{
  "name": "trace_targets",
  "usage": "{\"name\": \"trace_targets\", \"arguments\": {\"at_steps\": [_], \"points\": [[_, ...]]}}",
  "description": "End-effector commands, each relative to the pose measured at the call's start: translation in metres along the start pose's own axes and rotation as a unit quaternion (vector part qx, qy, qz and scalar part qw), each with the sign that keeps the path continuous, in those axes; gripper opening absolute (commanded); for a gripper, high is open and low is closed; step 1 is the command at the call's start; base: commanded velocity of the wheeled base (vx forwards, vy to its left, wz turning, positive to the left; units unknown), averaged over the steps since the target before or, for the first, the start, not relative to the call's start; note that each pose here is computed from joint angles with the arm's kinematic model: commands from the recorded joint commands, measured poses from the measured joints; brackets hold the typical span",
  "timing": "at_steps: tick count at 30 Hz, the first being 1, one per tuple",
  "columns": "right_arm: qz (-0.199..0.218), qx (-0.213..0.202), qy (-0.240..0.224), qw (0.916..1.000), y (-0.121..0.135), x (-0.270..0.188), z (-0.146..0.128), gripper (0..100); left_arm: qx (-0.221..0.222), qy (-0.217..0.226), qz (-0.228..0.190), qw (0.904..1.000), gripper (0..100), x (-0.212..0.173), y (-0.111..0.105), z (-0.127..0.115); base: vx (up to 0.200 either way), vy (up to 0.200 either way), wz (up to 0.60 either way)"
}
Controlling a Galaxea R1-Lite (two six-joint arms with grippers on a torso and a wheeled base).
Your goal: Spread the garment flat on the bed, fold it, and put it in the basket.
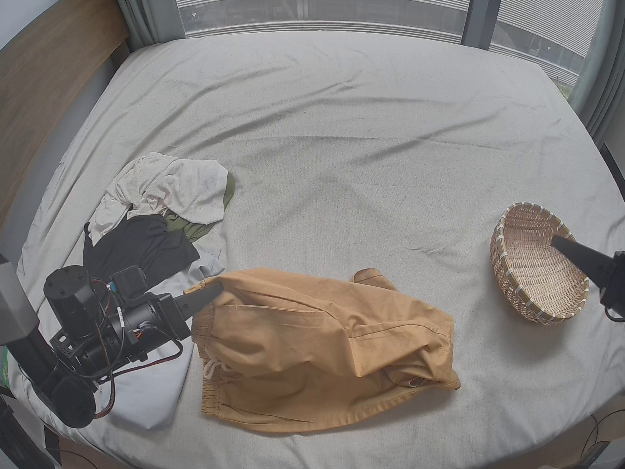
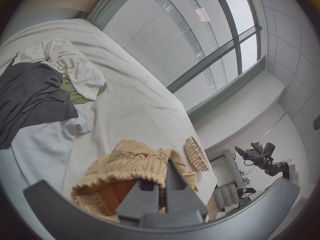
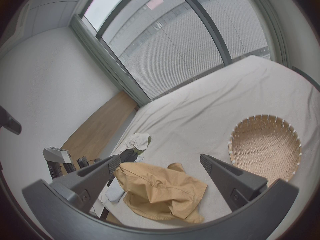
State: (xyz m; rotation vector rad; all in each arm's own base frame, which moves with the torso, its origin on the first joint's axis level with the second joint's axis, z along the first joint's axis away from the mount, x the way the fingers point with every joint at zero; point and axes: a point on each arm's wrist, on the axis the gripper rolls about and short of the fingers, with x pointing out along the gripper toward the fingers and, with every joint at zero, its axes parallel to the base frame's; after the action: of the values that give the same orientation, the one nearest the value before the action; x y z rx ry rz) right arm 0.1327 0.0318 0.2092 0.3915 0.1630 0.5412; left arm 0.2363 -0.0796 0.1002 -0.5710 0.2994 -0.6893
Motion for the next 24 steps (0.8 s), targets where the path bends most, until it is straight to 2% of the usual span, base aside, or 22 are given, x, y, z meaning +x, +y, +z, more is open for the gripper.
{"name": "trace_targets", "arguments": {"at_steps": [1,7,10,24], "points": [[-0.004,0.017,0.038,0.9991,-0.011,0.021,-0.004,100,0.000,-0.001,0.000,1.0000,0,0.001,0.001,0.000,0.000,0.000,0.00],[-0.007,0.030,0.070,0.9971,-0.021,0.038,-0.009,100,0.000,0.000,0.001,1.0000,0,0.000,0.001,0.000,0.000,0.000,0.00],[-0.013,0.050,0.114,0.9921,-0.033,0.049,-0.026,100,-0.001,0.000,0.001,1.0000,0,0.000,0.001,0.000,0.000,0.000,0.00],[-0.048,0.093,0.191,0.9761,-0.064,0.077,-0.069,100,-0.002,-0.001,0.009,1.0000,0,0.001,0.006,0.000,0.000,0.000,0.00]]}}
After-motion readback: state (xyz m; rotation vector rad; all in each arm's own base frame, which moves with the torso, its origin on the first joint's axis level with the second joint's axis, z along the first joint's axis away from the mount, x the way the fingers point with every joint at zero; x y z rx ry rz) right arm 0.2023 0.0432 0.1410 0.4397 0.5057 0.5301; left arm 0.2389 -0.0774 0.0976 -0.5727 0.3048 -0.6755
